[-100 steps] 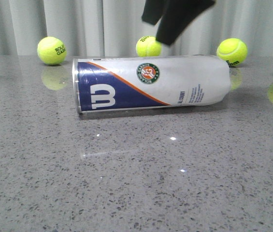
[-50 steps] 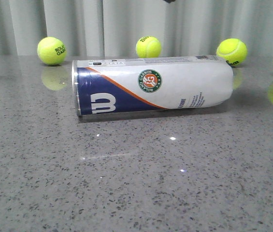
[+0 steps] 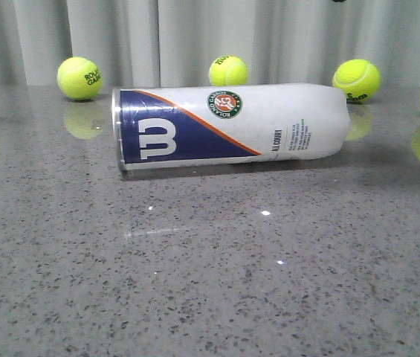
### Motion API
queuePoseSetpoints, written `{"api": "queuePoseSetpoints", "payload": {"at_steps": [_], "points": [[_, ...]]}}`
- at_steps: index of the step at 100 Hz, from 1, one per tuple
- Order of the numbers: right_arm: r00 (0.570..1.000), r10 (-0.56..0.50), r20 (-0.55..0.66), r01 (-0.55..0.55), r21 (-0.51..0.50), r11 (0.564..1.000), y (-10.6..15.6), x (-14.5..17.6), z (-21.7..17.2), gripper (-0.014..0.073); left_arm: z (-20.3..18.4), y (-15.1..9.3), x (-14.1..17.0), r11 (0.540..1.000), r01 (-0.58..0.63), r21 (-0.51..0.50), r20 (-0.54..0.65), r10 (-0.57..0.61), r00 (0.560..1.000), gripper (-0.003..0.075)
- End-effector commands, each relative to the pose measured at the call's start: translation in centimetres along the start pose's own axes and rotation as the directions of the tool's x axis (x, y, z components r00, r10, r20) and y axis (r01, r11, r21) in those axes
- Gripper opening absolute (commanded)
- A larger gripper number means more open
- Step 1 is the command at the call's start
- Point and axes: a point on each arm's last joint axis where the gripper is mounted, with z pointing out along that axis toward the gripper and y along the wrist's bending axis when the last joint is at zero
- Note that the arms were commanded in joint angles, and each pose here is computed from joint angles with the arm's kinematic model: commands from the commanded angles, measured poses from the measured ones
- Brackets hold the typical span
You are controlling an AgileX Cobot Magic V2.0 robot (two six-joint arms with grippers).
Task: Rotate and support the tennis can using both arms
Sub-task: 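Open the right gripper and withdraw it upward from the can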
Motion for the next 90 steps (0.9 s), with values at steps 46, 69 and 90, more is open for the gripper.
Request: {"api": "queuePoseSetpoints", "payload": {"at_steps": [46, 69, 90], "points": [[0.810, -0.010, 0.587, -0.036, 0.067, 0.997, -0.3, 13.3, -6.2, -0.0059, -0.1, -0.1, 0.6, 1.000, 0.004, -0.002, 0.068, -0.004, 0.998, -0.0018], [0.723, -0.031, 0.691, -0.025, 0.071, 0.997, -0.2, 18.4, -7.6, -0.0059, -0.1, -0.1, 0.5, 1.000, 0.004, -0.003, 0.074, -0.004, 0.997, -0.0019], [0.685, -0.036, 0.728, -0.019, 0.068, 0.998, -0.1, 20.4, -8.1, -0.0059, -0.4, 0.1, -1.3, 1.000, 0.009, -0.009, 0.116, -0.008, 0.993, -0.0019]]}}
